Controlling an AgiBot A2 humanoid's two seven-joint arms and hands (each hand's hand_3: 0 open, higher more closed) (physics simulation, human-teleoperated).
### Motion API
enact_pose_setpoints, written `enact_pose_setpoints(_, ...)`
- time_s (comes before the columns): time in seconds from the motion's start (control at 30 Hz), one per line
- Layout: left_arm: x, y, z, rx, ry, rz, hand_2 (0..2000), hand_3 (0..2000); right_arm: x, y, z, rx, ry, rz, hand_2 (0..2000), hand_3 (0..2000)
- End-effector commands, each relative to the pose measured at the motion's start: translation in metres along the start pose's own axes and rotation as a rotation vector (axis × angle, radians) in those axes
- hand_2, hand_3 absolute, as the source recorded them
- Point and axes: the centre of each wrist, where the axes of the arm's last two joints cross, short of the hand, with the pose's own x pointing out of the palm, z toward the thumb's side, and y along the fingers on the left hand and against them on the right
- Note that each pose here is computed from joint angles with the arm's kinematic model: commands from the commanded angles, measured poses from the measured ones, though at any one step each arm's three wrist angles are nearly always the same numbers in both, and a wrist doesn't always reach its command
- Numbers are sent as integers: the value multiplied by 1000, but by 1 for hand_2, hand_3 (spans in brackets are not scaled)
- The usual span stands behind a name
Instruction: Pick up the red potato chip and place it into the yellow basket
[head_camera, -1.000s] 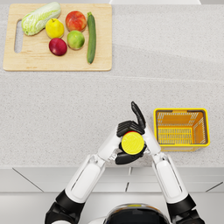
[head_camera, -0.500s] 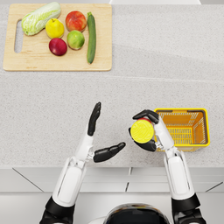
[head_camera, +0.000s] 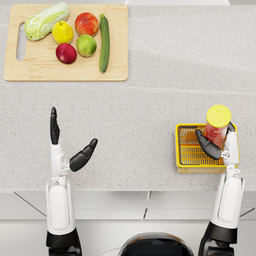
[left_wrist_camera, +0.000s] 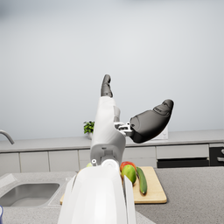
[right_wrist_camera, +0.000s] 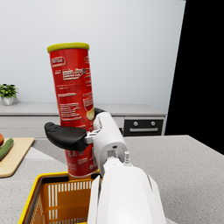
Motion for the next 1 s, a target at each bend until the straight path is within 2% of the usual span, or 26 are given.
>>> enact_pose_setpoints(0.03,0,0,-1,-4,-1,0,0,0,-3,-3,0,8,-9,-25,0,693)
enact_pose_setpoints(0.07,0,2,-1,-3,-2,0,0,0,-4,-3,3,-3,-14,-47,0,367)
enact_pose_setpoints(0.1,-1,3,-2,-4,-1,4,0,0,-6,-1,9,-115,-20,-89,0,40)
enact_pose_setpoints(0.17,0,8,2,15,-3,3,0,0,-12,2,33,-326,-10,-157,0,0)
enact_pose_setpoints(0.23,-8,23,14,73,7,29,0,0,-23,8,62,-503,18,-214,0,0)
enact_pose_setpoints(0.3,-21,31,17,85,20,73,0,0,-33,14,77,-594,35,-259,0,0)
enact_pose_setpoints(0.37,-30,28,10,60,23,107,0,0,-35,15,73,-599,25,-278,0,0)
enact_pose_setpoints(0.47,-36,21,-1,11,22,135,0,0,-25,14,58,-554,18,-249,0,0)
enact_pose_setpoints(0.5,-28,21,2,25,18,106,0,0,-27,13,59,-560,19,-256,0,0)
enact_pose_setpoints(1.0,-35,18,-5,-4,19,133,0,0,-24,14,53,-545,17,-249,0,0)
